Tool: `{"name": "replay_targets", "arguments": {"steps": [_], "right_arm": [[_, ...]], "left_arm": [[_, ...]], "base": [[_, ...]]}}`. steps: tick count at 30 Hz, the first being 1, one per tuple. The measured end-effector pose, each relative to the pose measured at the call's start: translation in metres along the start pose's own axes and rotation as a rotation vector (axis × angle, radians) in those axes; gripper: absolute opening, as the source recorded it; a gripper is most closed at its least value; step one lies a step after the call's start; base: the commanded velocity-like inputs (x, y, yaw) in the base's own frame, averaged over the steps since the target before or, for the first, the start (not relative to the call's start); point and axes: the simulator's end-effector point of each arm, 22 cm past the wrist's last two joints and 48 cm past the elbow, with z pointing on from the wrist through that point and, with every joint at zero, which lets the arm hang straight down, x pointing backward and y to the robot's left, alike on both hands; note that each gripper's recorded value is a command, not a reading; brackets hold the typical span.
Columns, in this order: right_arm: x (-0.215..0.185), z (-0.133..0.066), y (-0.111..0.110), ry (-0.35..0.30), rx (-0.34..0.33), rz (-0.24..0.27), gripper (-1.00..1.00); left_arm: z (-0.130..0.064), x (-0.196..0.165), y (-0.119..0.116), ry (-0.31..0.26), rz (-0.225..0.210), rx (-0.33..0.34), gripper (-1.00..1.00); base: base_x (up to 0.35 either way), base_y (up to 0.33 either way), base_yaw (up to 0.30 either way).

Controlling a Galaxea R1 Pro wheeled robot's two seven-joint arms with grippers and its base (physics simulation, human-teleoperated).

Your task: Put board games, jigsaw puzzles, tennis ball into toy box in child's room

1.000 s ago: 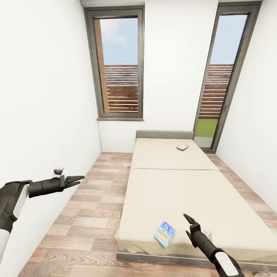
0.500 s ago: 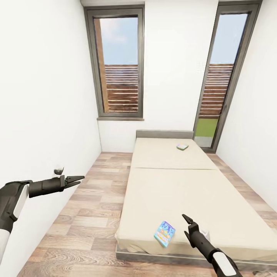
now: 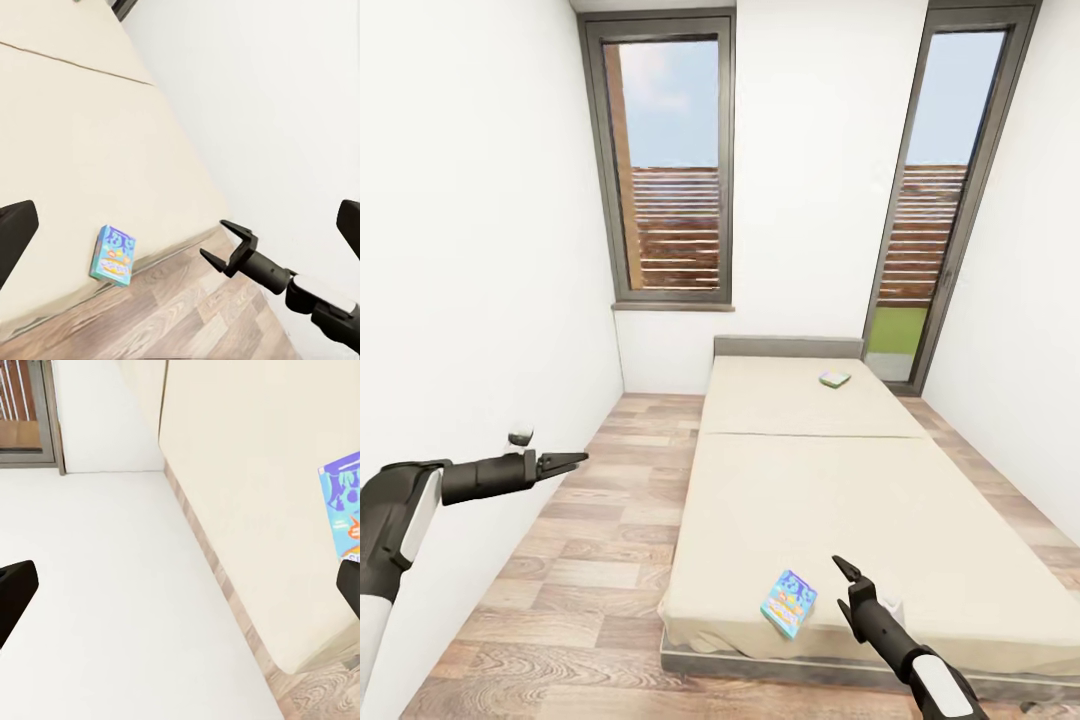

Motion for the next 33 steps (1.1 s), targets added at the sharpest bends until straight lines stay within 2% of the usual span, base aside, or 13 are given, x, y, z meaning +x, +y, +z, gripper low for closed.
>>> {"name": "replay_targets", "arguments": {"steps": [7, 11, 21, 33], "right_arm": [[-0.002, 0.004, -0.007, -0.012, -0.016, 0.025, 1.00], [-0.004, 0.006, -0.010, -0.021, -0.026, 0.046, 1.00], [-0.007, 0.011, -0.023, -0.037, -0.043, 0.085, 1.00], [-0.005, 0.017, -0.043, -0.040, -0.042, 0.100, 1.00]], "left_arm": [[0.011, 0.013, -0.013, 0.025, 0.050, 0.023, 1.00], [0.021, 0.022, -0.026, 0.039, 0.075, 0.063, 1.00], [0.048, 0.041, -0.042, 0.047, 0.084, 0.140, 1.00], [0.058, 0.057, -0.036, 0.048, 0.091, 0.158, 1.00]], "base": [[0.000, 0.000, 0.000], [0.000, 0.000, 0.000], [0.000, 0.000, 0.000], [0.000, 0.000, 0.000]]}}
